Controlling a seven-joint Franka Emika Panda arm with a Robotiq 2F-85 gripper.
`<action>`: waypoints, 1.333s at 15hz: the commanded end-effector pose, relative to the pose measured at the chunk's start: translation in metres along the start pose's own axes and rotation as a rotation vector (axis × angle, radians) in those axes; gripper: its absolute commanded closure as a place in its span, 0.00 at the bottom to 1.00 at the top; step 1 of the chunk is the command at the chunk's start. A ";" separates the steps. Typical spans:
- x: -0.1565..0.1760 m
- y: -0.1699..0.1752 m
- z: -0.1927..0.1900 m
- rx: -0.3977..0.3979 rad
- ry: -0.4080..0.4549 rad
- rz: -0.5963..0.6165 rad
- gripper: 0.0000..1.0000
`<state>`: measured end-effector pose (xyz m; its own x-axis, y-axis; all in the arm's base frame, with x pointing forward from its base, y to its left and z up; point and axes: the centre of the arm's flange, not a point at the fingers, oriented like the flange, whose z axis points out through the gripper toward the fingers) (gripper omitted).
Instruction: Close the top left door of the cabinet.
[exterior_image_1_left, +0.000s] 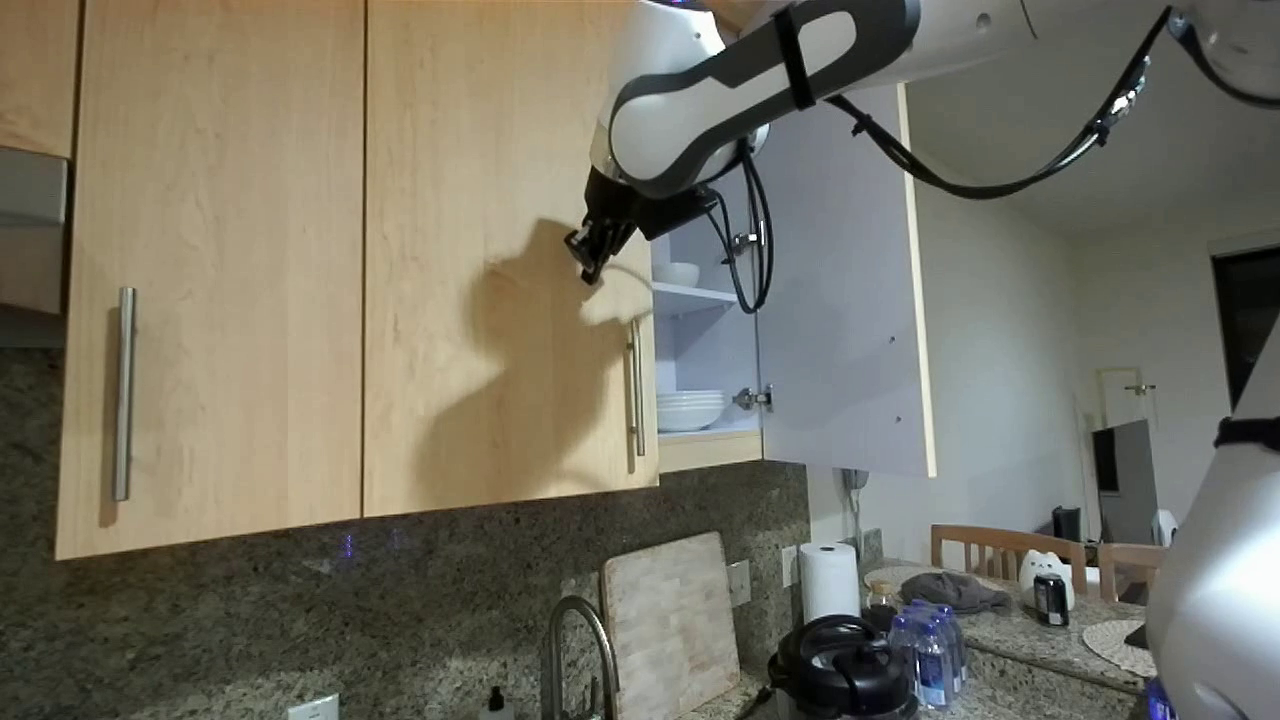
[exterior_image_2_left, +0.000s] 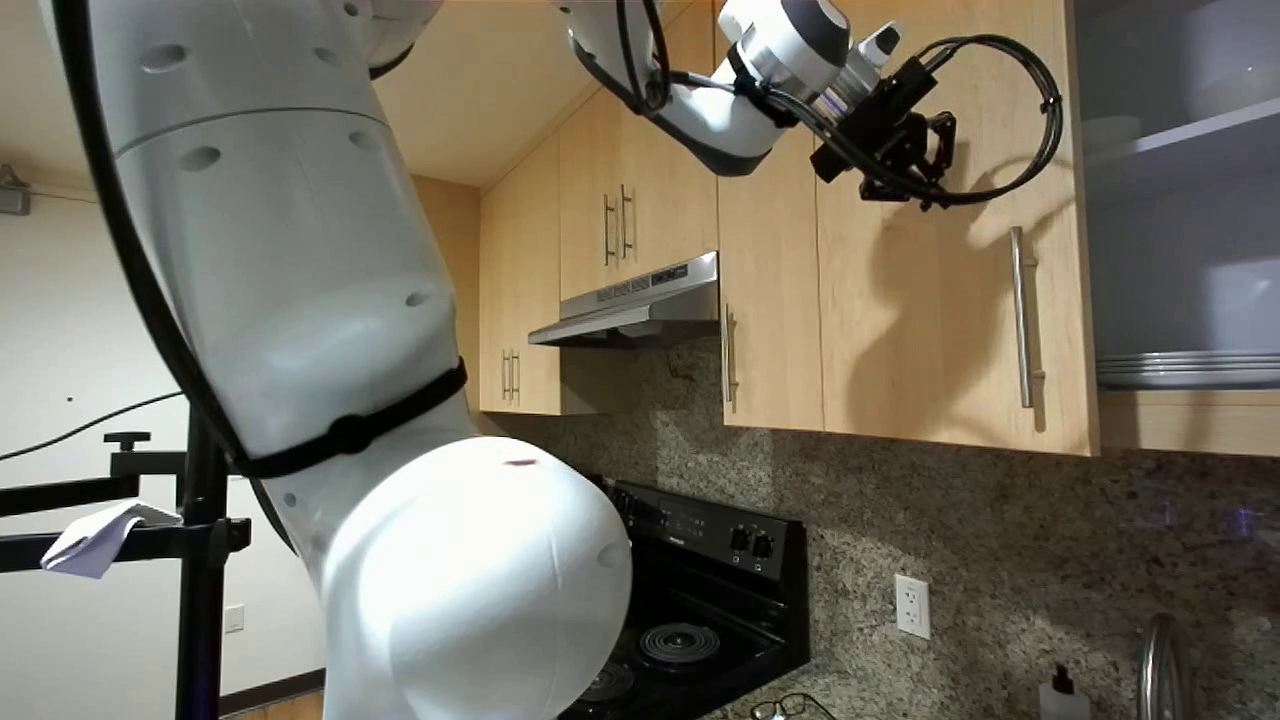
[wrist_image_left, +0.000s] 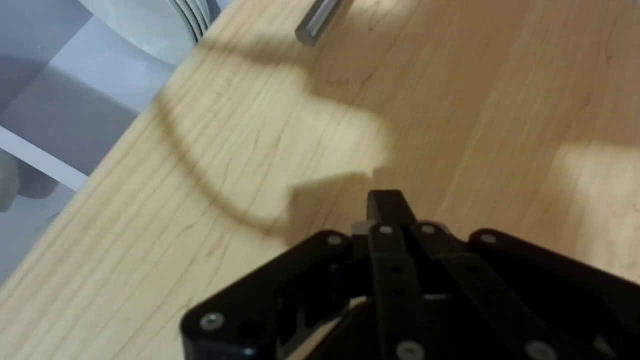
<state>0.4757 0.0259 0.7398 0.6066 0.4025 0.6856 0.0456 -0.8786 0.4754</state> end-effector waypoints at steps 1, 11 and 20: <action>-0.029 -0.018 -0.036 -0.001 -0.040 -0.009 1.00; -0.090 -0.103 -0.059 0.262 -0.385 -0.067 1.00; -0.164 -0.123 -0.018 0.518 -0.662 0.158 1.00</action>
<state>0.3684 0.0861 0.6000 0.9475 0.2327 0.2195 0.2248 -0.9725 0.0606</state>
